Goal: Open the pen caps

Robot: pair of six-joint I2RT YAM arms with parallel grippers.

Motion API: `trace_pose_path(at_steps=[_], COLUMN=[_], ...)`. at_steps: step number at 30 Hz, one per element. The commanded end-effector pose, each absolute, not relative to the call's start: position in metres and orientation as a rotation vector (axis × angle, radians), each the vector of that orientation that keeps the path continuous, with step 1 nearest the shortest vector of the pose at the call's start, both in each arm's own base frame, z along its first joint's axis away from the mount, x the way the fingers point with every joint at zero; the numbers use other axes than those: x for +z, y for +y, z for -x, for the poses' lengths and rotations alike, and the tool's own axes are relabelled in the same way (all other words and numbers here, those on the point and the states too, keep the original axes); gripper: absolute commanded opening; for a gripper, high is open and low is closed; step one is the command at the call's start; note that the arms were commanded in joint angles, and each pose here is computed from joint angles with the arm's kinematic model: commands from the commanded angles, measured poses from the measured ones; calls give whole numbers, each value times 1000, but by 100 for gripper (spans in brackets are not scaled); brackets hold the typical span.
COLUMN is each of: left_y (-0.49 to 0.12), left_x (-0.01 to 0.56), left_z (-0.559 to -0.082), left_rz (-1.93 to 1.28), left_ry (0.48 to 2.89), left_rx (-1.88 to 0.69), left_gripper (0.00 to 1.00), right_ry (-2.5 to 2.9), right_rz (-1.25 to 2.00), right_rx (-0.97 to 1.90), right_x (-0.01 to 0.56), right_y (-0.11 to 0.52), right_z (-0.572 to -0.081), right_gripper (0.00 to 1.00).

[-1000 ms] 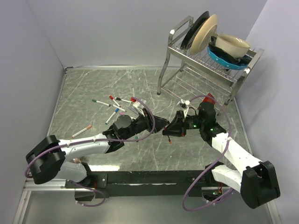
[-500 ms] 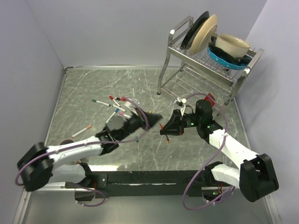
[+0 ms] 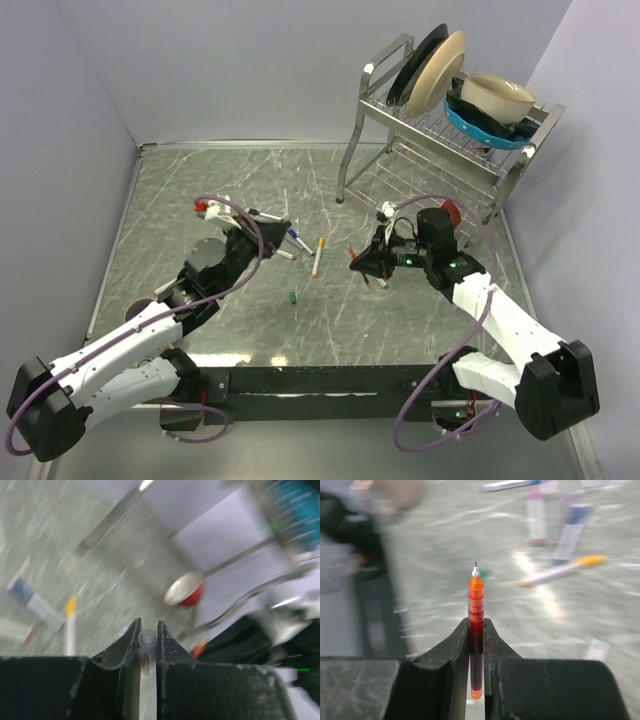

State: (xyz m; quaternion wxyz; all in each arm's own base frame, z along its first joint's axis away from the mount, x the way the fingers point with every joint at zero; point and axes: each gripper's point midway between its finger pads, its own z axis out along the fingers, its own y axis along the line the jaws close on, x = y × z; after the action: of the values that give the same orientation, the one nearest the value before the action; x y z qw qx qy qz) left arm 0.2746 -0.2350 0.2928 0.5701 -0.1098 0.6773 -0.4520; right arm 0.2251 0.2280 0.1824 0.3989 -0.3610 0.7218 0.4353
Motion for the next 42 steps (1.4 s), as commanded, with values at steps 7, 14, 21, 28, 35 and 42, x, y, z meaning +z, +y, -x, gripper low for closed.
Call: trace_pose_path(at_steps=[7, 14, 21, 28, 35, 42], left_y=[-198, -204, -215, -222, -223, -221], left_x=[104, 72, 48, 38, 35, 38], left_z=[-224, -224, -228, -230, -226, -223], left_rz=[498, 479, 456, 410, 396, 388], left_ry=[2147, 2252, 2323, 2372, 2385, 2385], left_rx=[-844, -772, -746, -729, -736, -738], left_gripper=[1, 1, 2, 11, 25, 43], right_ry=[2117, 2242, 2398, 2472, 2526, 2515], right_rz=[813, 808, 821, 848, 861, 861], right_rx=[421, 332, 292, 295, 313, 321], right_x=[132, 103, 65, 46, 34, 38], right_y=[161, 147, 135, 132, 131, 132], right_z=[-302, -312, -313, -311, -308, -308], right_gripper=[0, 2, 9, 21, 36, 44])
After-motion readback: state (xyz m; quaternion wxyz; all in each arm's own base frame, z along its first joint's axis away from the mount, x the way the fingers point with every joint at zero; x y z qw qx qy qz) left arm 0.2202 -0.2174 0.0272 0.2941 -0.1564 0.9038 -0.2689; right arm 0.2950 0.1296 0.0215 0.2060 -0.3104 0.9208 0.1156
